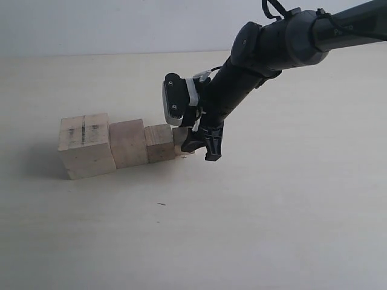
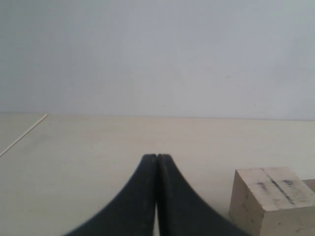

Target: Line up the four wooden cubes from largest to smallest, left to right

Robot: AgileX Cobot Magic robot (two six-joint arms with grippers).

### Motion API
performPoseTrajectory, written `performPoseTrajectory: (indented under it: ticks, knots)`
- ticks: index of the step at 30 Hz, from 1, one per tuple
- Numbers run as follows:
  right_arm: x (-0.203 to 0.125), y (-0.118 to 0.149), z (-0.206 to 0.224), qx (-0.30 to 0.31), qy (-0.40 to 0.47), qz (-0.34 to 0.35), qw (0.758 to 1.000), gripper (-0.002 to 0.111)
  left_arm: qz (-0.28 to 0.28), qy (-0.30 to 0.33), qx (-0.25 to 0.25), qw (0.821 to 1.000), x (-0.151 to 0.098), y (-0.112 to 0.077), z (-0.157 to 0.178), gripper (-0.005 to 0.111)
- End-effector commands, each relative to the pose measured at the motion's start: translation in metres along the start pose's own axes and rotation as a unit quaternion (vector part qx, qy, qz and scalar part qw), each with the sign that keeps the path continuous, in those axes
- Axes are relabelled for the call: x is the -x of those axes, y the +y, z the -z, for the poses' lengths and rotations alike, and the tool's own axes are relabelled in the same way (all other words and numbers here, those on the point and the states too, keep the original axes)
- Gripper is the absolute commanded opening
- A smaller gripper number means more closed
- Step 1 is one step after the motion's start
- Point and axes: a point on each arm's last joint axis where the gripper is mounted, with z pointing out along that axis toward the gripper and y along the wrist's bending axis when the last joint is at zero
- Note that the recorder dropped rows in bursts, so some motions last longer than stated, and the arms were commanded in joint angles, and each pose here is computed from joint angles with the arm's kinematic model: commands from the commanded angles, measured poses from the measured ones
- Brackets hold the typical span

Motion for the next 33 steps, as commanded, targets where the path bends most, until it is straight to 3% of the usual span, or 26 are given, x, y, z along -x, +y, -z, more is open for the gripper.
performPoseTrajectory:
  ticks: [1,11,16,24,31,33]
  knots:
    - [-0.005,0.006,-0.011,0.018,0.012,0.004,1.0,0.005,0.004,-0.004,0.001,1.0,0.001,0.0,0.001,0.002]
    - [-0.004,0.005,-0.011,0.017,0.01,0.001,1.0,0.057,0.004,-0.004,0.001,1.0,0.001,0.0,0.001,0.002]
    - [0.0,0.0,-0.008,0.002,0.001,-0.003,1.0,0.075,0.004,-0.004,0.001,1.0,0.001,0.0,0.001,0.002]
    - [0.032,-0.02,0.046,-0.061,-0.039,-0.018,0.997,0.079,0.004,-0.004,0.001,1.0,0.001,0.0,0.001,0.002]
    - [0.045,-0.021,0.144,-0.164,0.007,-0.11,0.98,0.078,0.004,-0.004,0.001,1.0,0.001,0.0,0.001,0.002]
    - [0.045,-0.015,0.172,-0.195,0.034,-0.133,0.971,0.073,0.004,-0.004,0.001,1.0,0.001,0.0,0.001,0.002]
